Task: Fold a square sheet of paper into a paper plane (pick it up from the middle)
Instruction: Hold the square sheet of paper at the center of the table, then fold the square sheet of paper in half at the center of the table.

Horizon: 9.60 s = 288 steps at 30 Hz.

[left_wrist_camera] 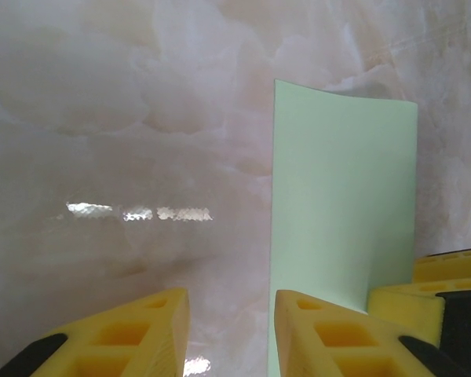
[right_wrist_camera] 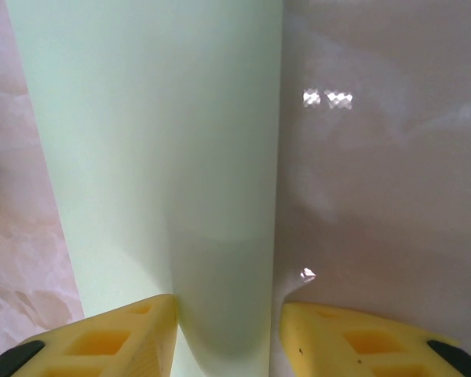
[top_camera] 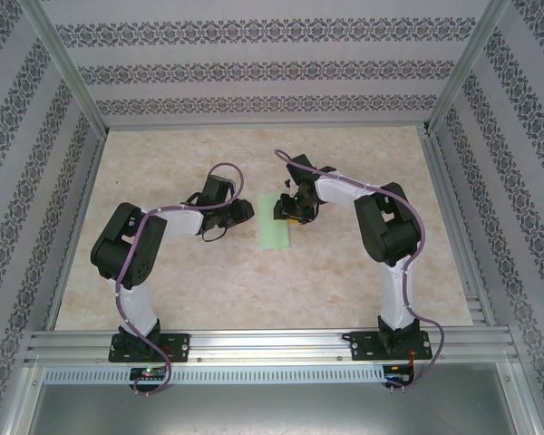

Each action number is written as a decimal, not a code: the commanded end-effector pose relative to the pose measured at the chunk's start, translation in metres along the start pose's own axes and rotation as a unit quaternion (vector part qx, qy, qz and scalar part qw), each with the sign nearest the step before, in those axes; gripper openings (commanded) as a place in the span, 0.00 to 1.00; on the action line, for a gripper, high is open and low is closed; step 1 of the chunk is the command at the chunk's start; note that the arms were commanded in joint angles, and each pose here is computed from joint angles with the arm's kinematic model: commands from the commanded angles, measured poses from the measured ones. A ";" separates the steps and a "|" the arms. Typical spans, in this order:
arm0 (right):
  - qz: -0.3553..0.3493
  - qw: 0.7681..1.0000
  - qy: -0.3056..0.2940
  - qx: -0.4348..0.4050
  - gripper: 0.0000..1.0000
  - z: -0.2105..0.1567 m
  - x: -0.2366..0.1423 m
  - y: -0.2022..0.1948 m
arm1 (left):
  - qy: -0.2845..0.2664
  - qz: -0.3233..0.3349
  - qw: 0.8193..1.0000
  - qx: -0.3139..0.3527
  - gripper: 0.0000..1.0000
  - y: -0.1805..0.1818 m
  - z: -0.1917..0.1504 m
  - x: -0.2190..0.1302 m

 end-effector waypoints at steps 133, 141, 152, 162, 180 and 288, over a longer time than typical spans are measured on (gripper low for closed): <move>0.137 0.989 -0.054 0.012 0.00 0.026 0.010 0.008 | 0.213 0.186 0.959 -0.033 0.00 0.072 -0.085 0.045; 0.098 0.991 -0.069 0.059 0.00 0.028 0.001 -0.051 | 0.214 0.190 0.958 -0.036 0.00 0.076 -0.089 0.044; 0.158 0.974 -0.160 0.019 0.00 0.056 -0.060 -0.003 | 0.218 0.185 0.958 -0.035 0.00 0.075 -0.090 0.044; 0.185 0.977 -0.107 0.008 0.00 0.055 -0.014 0.037 | 0.215 0.187 0.958 -0.036 0.00 0.075 -0.088 0.043; 0.103 0.983 -0.137 0.071 0.00 0.097 -0.009 -0.051 | 0.222 0.187 0.956 -0.032 0.00 0.074 -0.090 0.042; 0.160 0.987 -0.001 0.027 0.00 -0.086 0.008 -0.006 | 0.207 0.208 0.956 -0.016 0.00 0.087 -0.096 0.045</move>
Point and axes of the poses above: each hand's point on the last joint's axis, 136 mm out from that joint toward the fingers, its own x axis out along the fingers, its own y axis along the line the jaws close on, z = x × y, the point moved 4 cm from there along -x, back along the fingers, and after that the axes turned 1 degree about -x, right-handed, at the moved point
